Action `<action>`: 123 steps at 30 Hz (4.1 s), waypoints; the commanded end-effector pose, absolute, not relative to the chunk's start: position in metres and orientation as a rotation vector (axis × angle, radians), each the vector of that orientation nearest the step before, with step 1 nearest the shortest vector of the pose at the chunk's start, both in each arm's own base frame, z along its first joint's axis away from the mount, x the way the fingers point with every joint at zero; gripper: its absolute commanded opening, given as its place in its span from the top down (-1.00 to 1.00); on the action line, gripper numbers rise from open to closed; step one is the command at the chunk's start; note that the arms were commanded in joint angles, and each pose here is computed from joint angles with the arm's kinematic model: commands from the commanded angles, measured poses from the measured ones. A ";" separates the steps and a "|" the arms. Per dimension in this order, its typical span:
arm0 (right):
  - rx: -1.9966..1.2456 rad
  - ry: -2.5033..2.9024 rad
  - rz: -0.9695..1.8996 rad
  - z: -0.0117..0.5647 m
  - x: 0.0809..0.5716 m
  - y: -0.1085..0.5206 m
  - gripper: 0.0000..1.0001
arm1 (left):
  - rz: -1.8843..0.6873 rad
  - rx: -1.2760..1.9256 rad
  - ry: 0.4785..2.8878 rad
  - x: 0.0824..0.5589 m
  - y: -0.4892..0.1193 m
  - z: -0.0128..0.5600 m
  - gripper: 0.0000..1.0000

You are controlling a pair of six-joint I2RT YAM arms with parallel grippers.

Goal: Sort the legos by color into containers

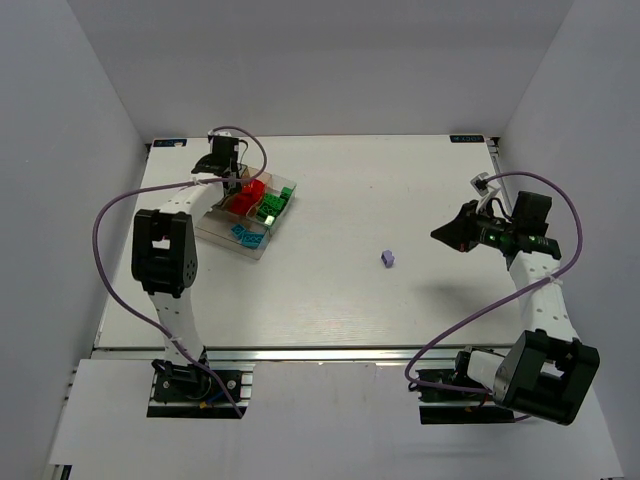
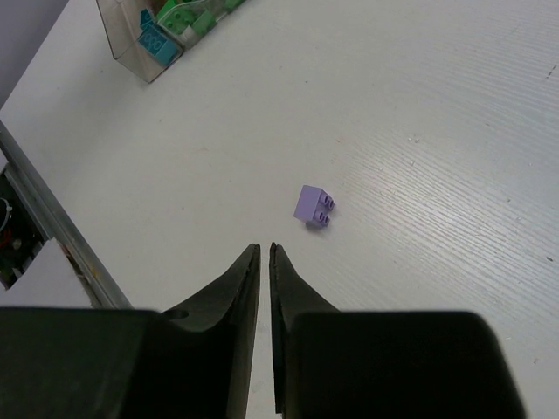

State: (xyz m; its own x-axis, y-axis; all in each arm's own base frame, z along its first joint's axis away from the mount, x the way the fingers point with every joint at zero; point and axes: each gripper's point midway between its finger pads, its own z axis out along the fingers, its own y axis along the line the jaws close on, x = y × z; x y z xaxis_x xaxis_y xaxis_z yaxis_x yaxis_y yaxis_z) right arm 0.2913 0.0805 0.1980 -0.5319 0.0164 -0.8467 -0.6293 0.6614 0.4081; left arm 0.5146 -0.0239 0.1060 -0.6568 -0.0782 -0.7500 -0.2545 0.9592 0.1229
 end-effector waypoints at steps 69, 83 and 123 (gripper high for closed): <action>-1.575 1.552 0.450 0.191 0.429 0.443 1.00 | -0.381 -0.176 1.430 0.293 -0.050 0.350 -0.55; -1.054 1.050 0.609 0.218 0.452 0.591 1.00 | -0.390 -0.169 1.359 0.276 -0.047 0.370 -0.54; -0.970 0.964 0.612 0.163 0.450 0.621 0.61 | -0.369 -0.199 1.326 0.268 -0.039 0.377 -0.55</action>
State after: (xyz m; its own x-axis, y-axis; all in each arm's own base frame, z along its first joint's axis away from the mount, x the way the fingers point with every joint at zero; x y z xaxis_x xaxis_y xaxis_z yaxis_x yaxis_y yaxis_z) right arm 0.4414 0.6240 0.1291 0.3895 -0.0426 -0.9200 -0.8351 0.4050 -0.3723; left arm 0.2701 -0.0427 0.3730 0.1768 -0.3761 -0.9096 0.1604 0.9228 -0.3504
